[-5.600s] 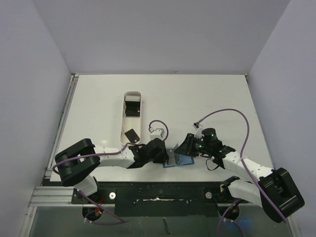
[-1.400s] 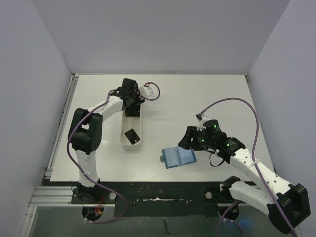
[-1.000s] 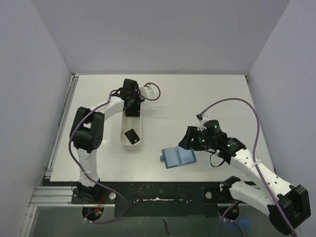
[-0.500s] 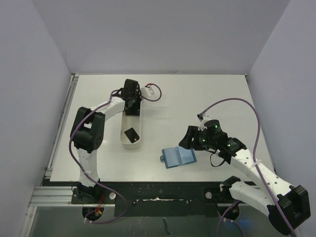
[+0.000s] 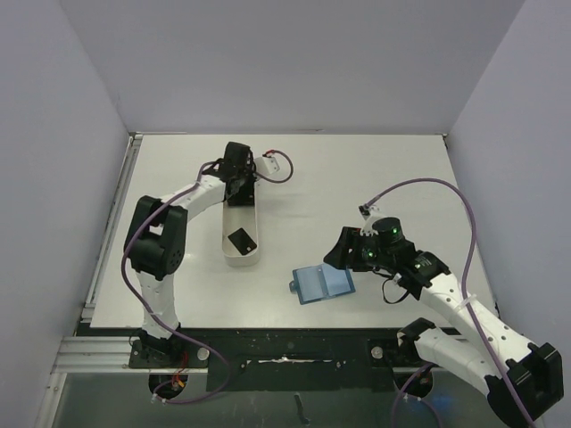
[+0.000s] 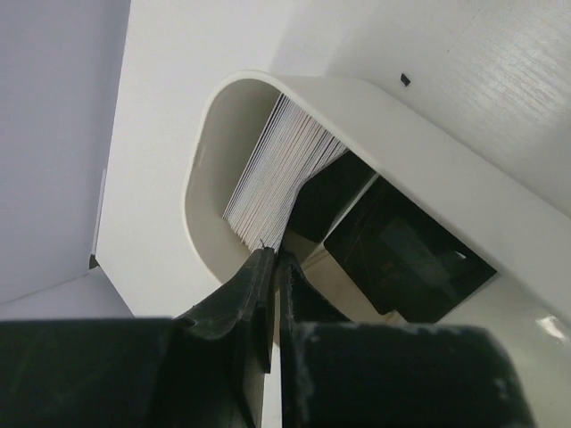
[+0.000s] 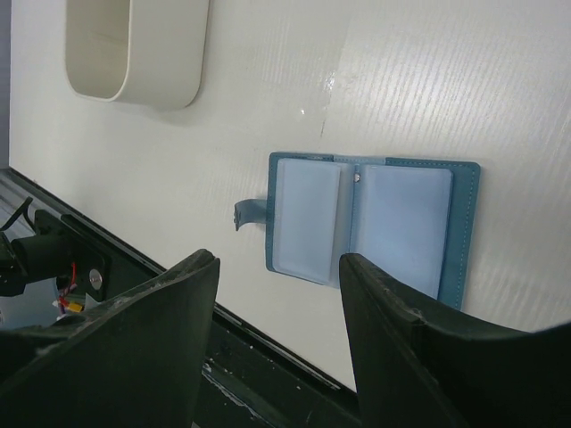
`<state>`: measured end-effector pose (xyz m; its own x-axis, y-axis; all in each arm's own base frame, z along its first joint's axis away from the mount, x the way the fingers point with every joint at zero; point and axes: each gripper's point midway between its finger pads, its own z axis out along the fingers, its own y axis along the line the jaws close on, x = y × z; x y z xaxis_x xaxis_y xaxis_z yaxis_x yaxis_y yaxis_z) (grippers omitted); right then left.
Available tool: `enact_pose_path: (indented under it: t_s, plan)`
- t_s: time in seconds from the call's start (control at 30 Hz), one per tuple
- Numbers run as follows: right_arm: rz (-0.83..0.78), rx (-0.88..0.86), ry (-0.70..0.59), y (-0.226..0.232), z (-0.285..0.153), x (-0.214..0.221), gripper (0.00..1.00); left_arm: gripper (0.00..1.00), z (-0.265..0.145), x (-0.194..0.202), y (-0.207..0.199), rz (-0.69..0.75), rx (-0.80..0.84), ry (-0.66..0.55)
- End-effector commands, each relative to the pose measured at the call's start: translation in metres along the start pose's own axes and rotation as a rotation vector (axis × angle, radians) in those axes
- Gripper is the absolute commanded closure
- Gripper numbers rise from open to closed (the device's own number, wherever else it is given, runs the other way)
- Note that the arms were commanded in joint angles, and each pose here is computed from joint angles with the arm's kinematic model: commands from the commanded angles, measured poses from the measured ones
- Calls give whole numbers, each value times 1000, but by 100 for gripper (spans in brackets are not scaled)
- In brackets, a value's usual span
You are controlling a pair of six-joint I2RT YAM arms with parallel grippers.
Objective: Put the credit cards into the card holder
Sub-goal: Pick up the credit card from the storage box.
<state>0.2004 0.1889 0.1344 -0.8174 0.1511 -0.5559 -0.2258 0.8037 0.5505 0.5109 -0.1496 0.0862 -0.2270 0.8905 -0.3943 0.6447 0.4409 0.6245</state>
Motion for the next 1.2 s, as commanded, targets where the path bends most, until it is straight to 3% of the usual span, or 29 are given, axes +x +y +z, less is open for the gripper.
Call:
enact_pose_path:
  t_s: [0.0, 0.3, 0.47, 0.63, 0.83, 0.97, 1.17]
  plan:
    - [-6, -17, -45, 4, -5, -8, 43, 100, -48, -35, 38, -67, -94, -126]
    - [-3, 53, -52, -12, -2, -7, 43, 100, -85, -41, 41, -166, -74, -177]
    - [1, 172, -52, -38, 4, -5, 43, 100, -109, -58, 33, -385, -11, -283]
    - [10, 253, -24, -60, 12, -2, 45, 100, -137, -80, 26, -748, 96, -381]
    - [15, 282, -2, -76, 17, 0, 47, 100, -179, -117, -12, -1075, 423, -487]
    - [24, 255, 24, -76, 22, 7, 50, 100, -216, -138, -43, -1201, 688, -565]
    - [41, 211, 51, -75, 31, 16, 58, 100, -245, -136, -78, -1413, 933, -579]
